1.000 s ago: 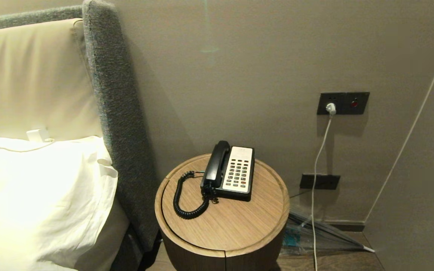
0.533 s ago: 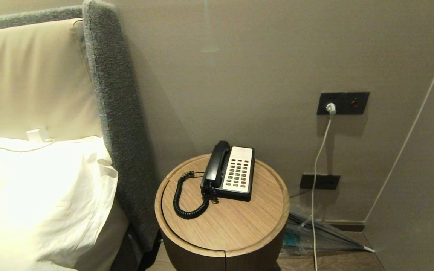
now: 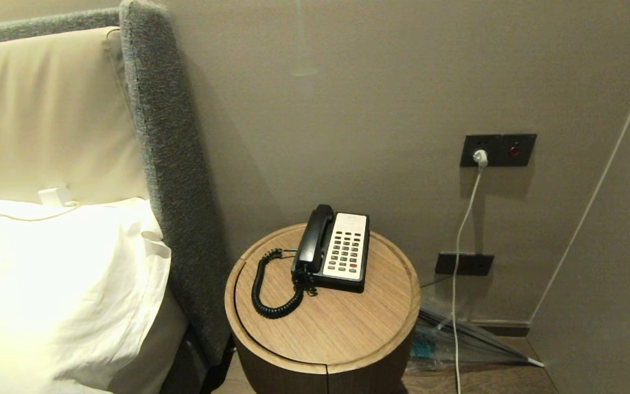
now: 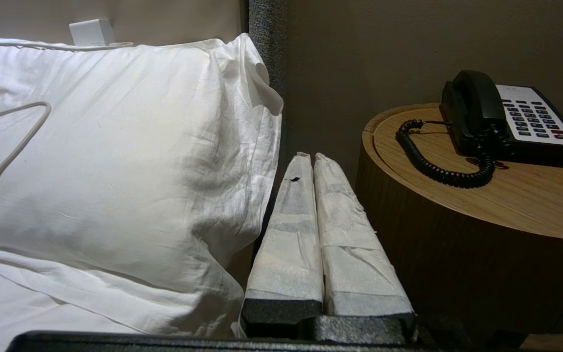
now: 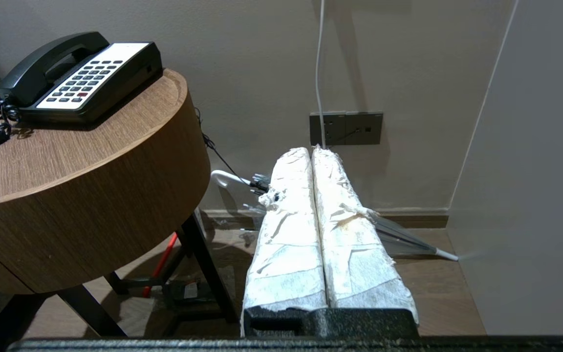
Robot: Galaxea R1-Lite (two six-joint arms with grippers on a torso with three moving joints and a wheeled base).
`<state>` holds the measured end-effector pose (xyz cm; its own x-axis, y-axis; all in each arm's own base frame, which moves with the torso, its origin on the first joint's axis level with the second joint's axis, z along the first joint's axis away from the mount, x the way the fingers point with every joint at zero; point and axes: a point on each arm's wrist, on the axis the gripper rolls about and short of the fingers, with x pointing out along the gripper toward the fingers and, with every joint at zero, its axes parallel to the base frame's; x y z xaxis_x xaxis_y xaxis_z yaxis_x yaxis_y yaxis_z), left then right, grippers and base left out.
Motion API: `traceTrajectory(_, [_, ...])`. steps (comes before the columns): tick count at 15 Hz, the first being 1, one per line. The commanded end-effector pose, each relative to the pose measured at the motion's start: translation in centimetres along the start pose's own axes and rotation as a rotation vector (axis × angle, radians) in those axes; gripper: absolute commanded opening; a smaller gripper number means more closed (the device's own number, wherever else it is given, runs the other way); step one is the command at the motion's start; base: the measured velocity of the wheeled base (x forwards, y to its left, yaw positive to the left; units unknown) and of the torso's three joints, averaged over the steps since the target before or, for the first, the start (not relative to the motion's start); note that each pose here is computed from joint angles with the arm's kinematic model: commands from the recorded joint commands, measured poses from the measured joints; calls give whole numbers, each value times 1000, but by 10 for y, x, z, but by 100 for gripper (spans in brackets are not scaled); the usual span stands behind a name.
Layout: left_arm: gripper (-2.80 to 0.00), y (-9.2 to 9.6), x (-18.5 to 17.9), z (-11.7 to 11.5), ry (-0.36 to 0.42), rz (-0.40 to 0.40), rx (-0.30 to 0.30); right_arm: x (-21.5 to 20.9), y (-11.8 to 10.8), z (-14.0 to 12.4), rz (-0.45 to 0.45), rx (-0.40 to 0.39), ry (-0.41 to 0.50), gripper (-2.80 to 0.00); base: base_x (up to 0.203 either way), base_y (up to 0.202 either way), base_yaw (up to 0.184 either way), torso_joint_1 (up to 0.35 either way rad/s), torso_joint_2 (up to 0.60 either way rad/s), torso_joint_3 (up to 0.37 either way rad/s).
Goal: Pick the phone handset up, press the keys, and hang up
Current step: Pick up the desk phone handset
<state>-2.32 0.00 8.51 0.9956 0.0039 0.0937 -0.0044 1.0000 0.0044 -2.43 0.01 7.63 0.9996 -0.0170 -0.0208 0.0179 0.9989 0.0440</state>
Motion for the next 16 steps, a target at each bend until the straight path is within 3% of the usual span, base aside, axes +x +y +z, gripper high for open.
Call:
traceTrajectory(1, [-280,0,2,-11,39,0,0,0,0,0,0,0,-1,-280,0,0,0,0,0,0])
traceTrajectory(16, [-280,0,2,-11,40,-1,6,0,0,0,0,0,-2,-280,0,0,0,0,0,0])
